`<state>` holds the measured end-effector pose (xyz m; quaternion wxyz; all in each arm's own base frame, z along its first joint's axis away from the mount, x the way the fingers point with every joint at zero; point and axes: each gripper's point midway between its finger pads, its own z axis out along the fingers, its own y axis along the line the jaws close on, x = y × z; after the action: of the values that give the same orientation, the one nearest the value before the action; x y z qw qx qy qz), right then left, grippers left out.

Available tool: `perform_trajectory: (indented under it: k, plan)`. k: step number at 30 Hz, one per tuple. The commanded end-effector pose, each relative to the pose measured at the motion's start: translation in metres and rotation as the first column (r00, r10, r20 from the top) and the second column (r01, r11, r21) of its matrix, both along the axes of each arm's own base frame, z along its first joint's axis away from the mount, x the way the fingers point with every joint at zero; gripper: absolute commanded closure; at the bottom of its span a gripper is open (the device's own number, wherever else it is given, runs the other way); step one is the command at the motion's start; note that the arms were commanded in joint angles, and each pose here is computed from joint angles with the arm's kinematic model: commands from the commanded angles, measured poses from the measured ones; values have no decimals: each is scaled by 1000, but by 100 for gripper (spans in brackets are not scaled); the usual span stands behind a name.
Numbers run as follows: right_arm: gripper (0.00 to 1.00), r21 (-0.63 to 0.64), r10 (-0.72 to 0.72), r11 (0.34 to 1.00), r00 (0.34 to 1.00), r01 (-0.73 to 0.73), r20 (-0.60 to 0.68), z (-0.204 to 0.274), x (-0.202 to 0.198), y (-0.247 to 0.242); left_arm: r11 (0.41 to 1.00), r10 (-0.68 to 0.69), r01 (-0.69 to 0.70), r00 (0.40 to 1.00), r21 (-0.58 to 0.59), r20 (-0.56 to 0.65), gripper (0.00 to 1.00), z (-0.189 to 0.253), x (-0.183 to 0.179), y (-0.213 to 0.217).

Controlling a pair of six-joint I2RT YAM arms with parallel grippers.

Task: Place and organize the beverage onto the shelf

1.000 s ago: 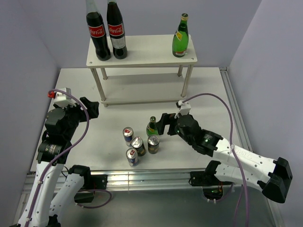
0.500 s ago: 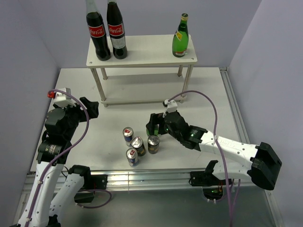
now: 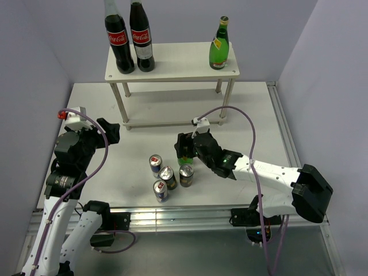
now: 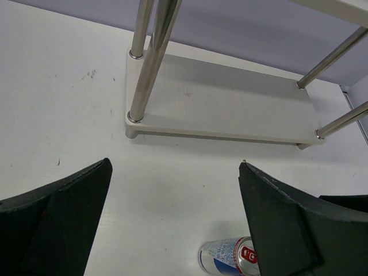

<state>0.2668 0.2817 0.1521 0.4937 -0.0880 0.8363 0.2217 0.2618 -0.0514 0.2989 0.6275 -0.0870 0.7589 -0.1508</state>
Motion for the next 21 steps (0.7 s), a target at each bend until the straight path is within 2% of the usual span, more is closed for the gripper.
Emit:
perform_trajectory:
  k: [1,3,4,5,15,18,19,21]
  plan:
    - [12,54,-25,998,995,20,97,35,16,10,1000,-12,11,999,5,49,1,12,0,-1]
    - [22,50,-25,999,995,20,97,35,16,11,1000,-13,13,999,5,48,1,12,0,-2]
    - [31,47,-25,999,995,21,95,33,16,11,1000,-13,13,999,5,48,1,12,0,-2]
    - [33,45,-23,999,995,19,93,32,16,11,1000,-12,11,999,5,48,1,12,0,-1]
    - [35,33,-26,999,998,24,57,16,12,7,1000,-10,10,998,6,55,1,13,-2,-1]
    - [51,32,-33,999,998,31,61,17,12,5,1000,-11,11,998,4,54,1,13,-2,-1]
    - [64,26,-34,999,997,33,62,16,12,4,1000,-10,10,998,4,55,1,13,-2,-1]
    - [83,21,-38,999,997,37,61,16,13,4,1000,-10,10,998,4,55,1,14,-2,-1]
